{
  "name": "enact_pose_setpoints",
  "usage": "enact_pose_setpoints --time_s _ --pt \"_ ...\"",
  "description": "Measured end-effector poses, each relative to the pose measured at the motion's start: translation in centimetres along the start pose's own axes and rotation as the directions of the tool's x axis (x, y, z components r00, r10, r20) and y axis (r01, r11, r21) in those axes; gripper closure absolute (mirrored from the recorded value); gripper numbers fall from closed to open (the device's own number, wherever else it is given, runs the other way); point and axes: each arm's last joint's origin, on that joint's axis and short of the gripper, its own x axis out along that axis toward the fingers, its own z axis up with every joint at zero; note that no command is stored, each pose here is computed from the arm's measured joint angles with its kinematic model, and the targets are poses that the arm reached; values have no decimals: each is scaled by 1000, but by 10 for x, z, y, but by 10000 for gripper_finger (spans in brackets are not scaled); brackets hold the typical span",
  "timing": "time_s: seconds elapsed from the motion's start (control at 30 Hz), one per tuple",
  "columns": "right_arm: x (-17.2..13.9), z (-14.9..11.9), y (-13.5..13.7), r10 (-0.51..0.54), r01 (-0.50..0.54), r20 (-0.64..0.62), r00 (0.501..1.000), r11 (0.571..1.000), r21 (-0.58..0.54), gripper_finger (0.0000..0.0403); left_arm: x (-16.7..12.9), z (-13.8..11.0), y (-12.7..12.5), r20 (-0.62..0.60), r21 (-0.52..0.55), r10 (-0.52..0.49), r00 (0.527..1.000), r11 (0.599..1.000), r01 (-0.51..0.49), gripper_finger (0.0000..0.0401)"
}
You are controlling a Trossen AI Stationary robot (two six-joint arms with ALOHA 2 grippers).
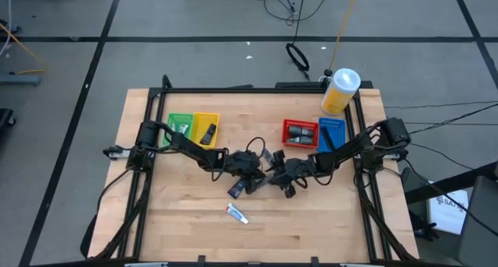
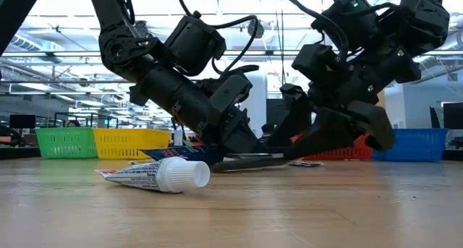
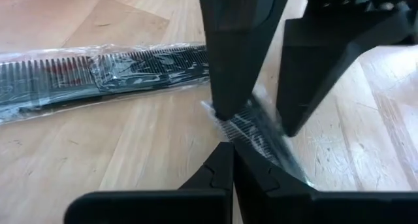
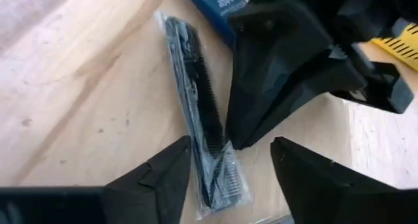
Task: Pick & Place Travel size toiletries
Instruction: Put the comb into the blue bin
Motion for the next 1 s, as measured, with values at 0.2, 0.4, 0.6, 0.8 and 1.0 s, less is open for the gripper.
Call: enact_pose_setpoints --time_s 0.2,0.4,0.6,0.8,1.0 --pt "1 3 -1 -15 16 31 999 999 -33 241 0 0 0 2 -4 3 1000 1000 -3 394" --pt "1 7 -5 -66 69 72 995 997 -37 250 0 -1 -2 1 0 2 1000 1000 -2 395" --pt "2 0 -11 -22 21 42 999 1000 16 246 0 -1 -4 -1 11 -3 1000 1000 3 396" --pt "2 -6 -11 70 -71 17 997 997 25 257 0 -1 -4 -1 16 -3 1000 1000 3 397" --pt "2 -7 -9 95 -95 8 995 995 15 309 0 -1 -4 0 17 -3 1000 1000 3 391"
